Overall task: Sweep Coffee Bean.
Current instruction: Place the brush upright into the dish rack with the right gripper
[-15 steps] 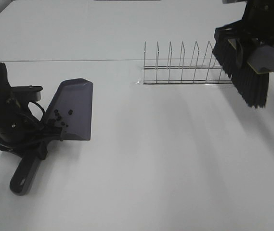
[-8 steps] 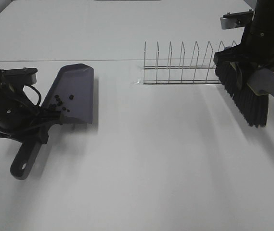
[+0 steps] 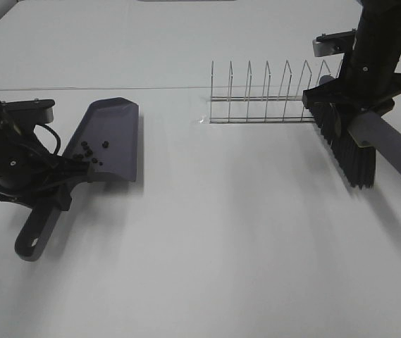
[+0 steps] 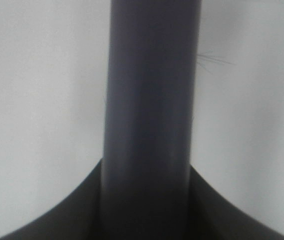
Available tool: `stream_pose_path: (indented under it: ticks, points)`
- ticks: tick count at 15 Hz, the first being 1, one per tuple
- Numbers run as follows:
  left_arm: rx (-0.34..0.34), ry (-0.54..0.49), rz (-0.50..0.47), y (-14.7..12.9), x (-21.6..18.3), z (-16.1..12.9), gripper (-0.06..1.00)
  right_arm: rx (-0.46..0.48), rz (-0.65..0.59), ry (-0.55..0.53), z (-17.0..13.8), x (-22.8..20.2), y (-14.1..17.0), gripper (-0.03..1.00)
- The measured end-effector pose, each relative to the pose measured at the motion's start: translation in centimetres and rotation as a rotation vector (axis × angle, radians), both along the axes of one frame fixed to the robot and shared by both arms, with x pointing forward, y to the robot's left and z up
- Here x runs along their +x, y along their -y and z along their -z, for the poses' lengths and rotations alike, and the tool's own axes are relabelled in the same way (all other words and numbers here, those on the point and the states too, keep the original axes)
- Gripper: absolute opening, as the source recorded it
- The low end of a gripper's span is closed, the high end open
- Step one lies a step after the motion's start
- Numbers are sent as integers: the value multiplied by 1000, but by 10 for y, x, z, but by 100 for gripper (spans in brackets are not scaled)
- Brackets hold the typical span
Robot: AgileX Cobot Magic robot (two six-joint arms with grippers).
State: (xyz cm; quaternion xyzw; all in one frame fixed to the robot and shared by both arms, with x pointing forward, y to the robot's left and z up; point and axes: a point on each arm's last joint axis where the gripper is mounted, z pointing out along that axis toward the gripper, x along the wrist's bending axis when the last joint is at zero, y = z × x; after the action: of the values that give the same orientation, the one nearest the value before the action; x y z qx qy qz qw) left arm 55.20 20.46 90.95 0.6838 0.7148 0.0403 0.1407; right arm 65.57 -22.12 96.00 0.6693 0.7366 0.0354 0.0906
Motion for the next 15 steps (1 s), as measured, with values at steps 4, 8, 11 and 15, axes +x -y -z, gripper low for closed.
stream_pose_path:
  ticks: [4,8,11,15]
  points:
    - [-3,-1,-3,0,0,0,35,1,2,10,7,17,-3,34]
    - [-4,1,-4,0,0,0,35,20,62,27,3,23,13,34]
    - [-9,19,-3,1,1,-1,35,58,54,23,3,24,13,34]
    - [-15,19,-9,2,1,-2,35,61,46,4,10,25,13,34]
